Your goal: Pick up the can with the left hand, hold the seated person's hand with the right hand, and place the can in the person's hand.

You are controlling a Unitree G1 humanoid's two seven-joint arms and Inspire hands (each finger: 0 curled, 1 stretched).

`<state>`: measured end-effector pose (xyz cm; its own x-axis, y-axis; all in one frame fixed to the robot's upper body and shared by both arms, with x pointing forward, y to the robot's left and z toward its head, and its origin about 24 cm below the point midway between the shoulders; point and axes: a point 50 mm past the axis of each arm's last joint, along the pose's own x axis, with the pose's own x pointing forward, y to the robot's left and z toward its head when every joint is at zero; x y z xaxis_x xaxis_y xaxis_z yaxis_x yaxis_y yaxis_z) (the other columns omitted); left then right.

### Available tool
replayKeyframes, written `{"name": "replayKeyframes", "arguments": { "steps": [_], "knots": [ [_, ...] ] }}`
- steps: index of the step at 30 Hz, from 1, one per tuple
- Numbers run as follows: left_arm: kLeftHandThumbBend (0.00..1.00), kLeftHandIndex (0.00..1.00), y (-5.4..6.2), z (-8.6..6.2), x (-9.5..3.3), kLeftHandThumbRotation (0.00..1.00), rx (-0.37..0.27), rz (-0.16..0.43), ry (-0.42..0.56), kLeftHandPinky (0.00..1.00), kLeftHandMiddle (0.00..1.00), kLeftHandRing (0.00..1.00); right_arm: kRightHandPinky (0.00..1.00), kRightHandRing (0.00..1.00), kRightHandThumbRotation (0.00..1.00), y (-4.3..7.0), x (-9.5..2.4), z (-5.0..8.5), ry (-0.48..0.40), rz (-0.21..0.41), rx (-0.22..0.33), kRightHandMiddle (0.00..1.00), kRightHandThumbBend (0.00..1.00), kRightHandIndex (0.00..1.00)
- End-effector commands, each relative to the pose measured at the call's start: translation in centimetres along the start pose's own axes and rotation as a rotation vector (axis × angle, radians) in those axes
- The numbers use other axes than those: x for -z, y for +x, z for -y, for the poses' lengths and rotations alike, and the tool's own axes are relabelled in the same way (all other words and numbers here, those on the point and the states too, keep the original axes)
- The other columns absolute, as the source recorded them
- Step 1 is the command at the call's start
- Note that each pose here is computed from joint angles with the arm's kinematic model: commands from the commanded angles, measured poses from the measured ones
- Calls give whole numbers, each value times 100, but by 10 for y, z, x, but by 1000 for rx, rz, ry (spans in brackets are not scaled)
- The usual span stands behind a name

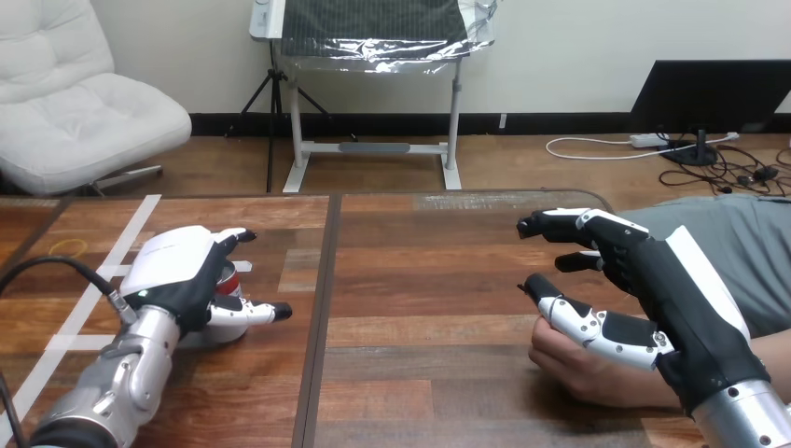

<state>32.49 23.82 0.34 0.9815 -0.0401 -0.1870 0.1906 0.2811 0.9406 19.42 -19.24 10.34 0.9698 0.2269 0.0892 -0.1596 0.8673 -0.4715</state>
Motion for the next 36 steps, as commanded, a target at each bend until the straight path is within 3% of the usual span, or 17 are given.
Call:
{"name": "replayKeyframes", "arguments": {
  "steps": [1,21,36],
  "knots": [
    [83,86,16,-27,-16,50,-85,53,18,83,87,84,74,84,0,9,-23,12,-56,120,30,83,42,70],
    [81,85,16,-29,-15,46,-81,41,19,79,85,83,74,83,0,8,-23,13,-67,114,26,82,42,69],
    [77,78,18,-28,-12,25,-54,-25,0,66,79,75,74,82,0,9,-23,13,-72,120,16,81,42,68]
  ]
}}
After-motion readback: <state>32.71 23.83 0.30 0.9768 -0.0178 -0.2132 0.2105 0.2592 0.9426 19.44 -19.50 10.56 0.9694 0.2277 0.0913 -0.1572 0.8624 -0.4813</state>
